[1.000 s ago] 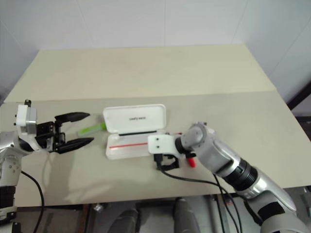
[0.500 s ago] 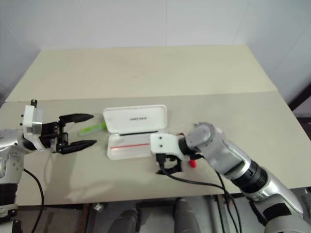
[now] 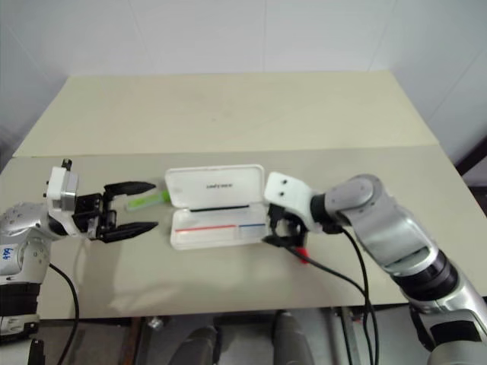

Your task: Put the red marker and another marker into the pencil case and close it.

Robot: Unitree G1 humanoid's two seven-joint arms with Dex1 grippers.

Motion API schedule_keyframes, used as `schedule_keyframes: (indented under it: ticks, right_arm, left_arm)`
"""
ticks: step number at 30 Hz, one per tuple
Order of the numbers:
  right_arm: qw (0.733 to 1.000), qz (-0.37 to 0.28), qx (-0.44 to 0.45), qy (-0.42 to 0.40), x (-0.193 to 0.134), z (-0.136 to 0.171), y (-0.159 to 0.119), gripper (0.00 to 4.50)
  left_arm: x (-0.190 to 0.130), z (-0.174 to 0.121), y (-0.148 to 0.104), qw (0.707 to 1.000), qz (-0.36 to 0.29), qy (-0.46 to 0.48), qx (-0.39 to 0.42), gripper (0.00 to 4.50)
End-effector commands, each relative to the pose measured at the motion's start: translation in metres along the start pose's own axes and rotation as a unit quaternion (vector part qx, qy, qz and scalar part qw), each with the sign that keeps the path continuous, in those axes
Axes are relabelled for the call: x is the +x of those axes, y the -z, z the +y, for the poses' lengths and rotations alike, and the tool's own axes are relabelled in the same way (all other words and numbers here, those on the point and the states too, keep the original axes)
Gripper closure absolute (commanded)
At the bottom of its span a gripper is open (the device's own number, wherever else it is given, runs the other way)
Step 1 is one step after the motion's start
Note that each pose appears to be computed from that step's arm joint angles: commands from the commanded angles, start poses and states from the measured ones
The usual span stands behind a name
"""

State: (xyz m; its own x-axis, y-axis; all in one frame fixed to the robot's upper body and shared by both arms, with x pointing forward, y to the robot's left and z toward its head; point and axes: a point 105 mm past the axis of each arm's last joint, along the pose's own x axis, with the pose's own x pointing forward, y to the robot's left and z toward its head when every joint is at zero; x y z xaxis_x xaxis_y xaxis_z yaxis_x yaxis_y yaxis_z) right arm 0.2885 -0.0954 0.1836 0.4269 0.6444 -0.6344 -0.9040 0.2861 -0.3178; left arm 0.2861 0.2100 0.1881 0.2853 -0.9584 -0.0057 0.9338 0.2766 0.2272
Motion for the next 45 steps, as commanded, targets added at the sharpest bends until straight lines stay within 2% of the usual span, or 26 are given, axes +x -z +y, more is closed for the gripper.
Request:
schedule_keyframes:
  ticks: [1, 11, 20, 23, 32, 33, 40, 45]
  right_arm:
    - [0.999, 0.003, 0.014, 0.034, -0.011, -0.005, 0.002, 0.02]
    - [0.988, 0.073, 0.120, 0.067, -0.005, 0.001, 0.057, 0.02]
    - [0.978, 0.077, 0.182, 0.065, 0.010, 0.006, 0.073, 0.02]
    - [0.974, 0.086, 0.197, 0.066, 0.013, 0.006, 0.079, 0.66]
    - [0.979, 0.091, 0.174, 0.048, 0.008, 0.010, 0.078, 3.77]
    - [0.980, 0.093, 0.168, 0.045, 0.007, 0.011, 0.077, 3.94]
    - [0.985, 0.096, 0.128, 0.061, -0.006, -0.001, 0.070, 3.94]
    - [0.986, 0.087, 0.096, 0.109, -0.023, -0.028, 0.056, 3.94]
  left_arm:
    - [0.006, 0.004, -0.004, 1.000, -0.007, 0.006, 0.019, 0.00]
    - [0.015, 0.011, 0.000, 1.000, -0.006, 0.017, 0.023, 0.00]
    - [0.014, 0.009, -0.001, 0.999, -0.008, 0.019, 0.024, 0.00]
    - [0.013, 0.008, -0.001, 1.000, -0.008, 0.017, 0.024, 0.00]
    - [0.010, 0.007, -0.001, 1.000, -0.007, 0.012, 0.024, 0.00]
    - [0.010, 0.007, -0.001, 1.000, -0.007, 0.011, 0.024, 0.00]
    - [0.012, 0.008, -0.001, 1.000, -0.008, 0.009, 0.026, 0.00]
    - [0.015, 0.009, -0.002, 1.000, -0.011, 0.012, 0.027, 0.00]
